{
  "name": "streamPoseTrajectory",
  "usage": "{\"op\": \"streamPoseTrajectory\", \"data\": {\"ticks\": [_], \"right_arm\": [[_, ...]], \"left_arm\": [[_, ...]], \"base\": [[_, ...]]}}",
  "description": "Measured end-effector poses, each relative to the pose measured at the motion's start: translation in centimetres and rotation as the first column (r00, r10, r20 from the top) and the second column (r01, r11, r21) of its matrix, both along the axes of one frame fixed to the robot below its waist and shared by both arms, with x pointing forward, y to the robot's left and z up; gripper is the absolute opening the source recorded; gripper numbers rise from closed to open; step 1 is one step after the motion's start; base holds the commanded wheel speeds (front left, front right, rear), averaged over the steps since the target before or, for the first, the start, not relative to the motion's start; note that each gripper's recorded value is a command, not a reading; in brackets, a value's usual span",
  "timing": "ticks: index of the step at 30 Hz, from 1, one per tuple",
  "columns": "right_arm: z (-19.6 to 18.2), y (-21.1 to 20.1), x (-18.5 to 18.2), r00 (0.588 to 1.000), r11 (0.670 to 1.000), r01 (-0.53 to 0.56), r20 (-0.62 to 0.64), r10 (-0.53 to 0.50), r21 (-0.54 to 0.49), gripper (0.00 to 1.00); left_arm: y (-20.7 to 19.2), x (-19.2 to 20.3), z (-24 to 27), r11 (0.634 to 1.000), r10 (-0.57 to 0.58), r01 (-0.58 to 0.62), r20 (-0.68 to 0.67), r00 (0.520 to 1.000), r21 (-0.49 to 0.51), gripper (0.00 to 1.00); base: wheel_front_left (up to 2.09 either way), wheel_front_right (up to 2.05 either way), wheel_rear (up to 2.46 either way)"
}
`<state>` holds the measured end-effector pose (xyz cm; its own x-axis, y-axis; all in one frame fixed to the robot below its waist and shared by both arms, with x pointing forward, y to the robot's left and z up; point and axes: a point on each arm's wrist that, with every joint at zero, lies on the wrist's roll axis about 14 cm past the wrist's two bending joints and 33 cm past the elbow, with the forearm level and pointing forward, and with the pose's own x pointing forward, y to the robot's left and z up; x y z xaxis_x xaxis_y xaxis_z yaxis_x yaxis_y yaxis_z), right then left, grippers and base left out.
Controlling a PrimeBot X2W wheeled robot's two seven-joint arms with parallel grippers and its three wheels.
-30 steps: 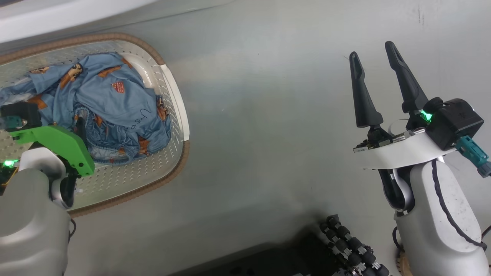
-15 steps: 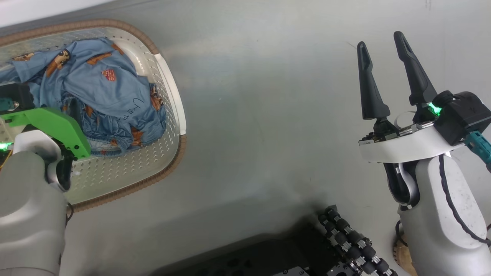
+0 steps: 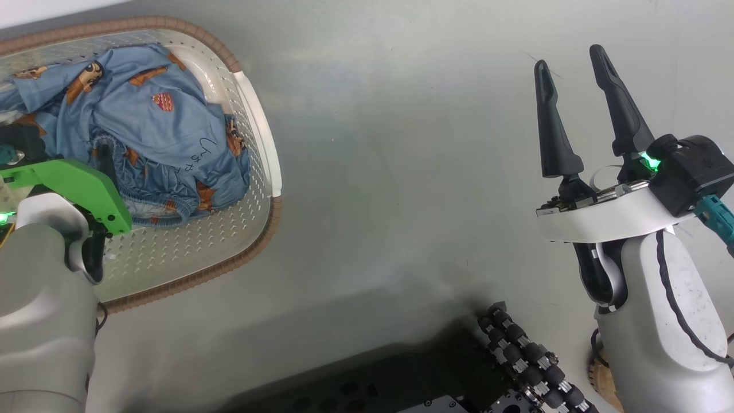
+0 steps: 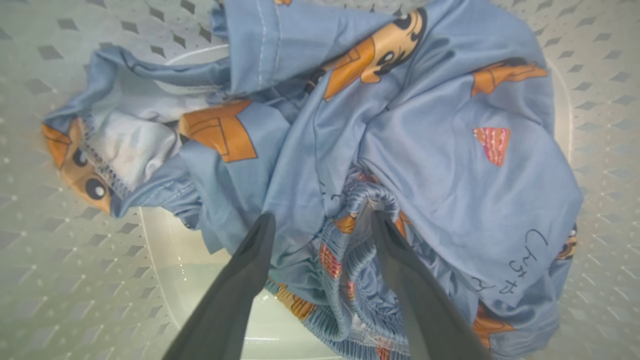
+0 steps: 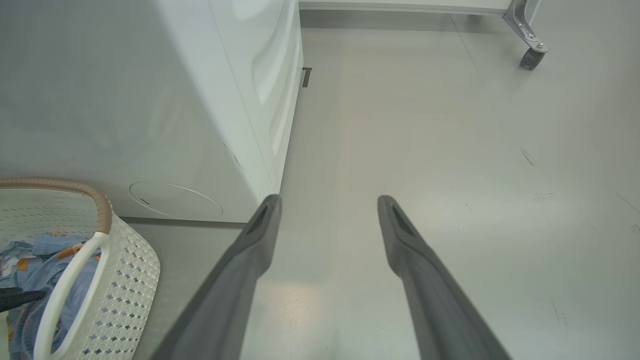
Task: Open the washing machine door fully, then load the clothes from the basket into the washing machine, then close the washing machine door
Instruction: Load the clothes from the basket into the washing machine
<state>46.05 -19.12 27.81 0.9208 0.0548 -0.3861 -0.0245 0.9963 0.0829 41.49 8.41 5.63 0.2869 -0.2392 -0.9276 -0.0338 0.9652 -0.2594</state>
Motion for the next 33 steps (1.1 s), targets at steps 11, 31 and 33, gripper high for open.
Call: {"op": "streamPoseTrajectory", "data": {"ticks": [11,31,33], "right_arm": [[-0.14,-0.16,-0.13,1.0,1.0,0.003,-0.006,-0.003,-0.004,1.0],[-0.4,-0.22,-0.24,1.0,1.0,0.005,-0.013,-0.005,-0.003,1.0],[-0.48,-0.22,-0.27,1.0,1.0,0.005,-0.015,-0.005,-0.003,1.0]], "left_arm": [[-0.36,0.35,-0.3,1.0,-0.015,0.015,0.021,1.0,0.001,1.0],[-0.59,0.64,-0.74,1.0,-0.027,0.027,0.033,0.999,0.002,1.0],[-0.61,0.58,-0.86,1.0,-0.03,0.03,0.032,0.999,0.004,1.0]], "base": [[0.0,0.0,0.0],[0.0,0.0,0.0],[0.0,0.0,0.0]]}}
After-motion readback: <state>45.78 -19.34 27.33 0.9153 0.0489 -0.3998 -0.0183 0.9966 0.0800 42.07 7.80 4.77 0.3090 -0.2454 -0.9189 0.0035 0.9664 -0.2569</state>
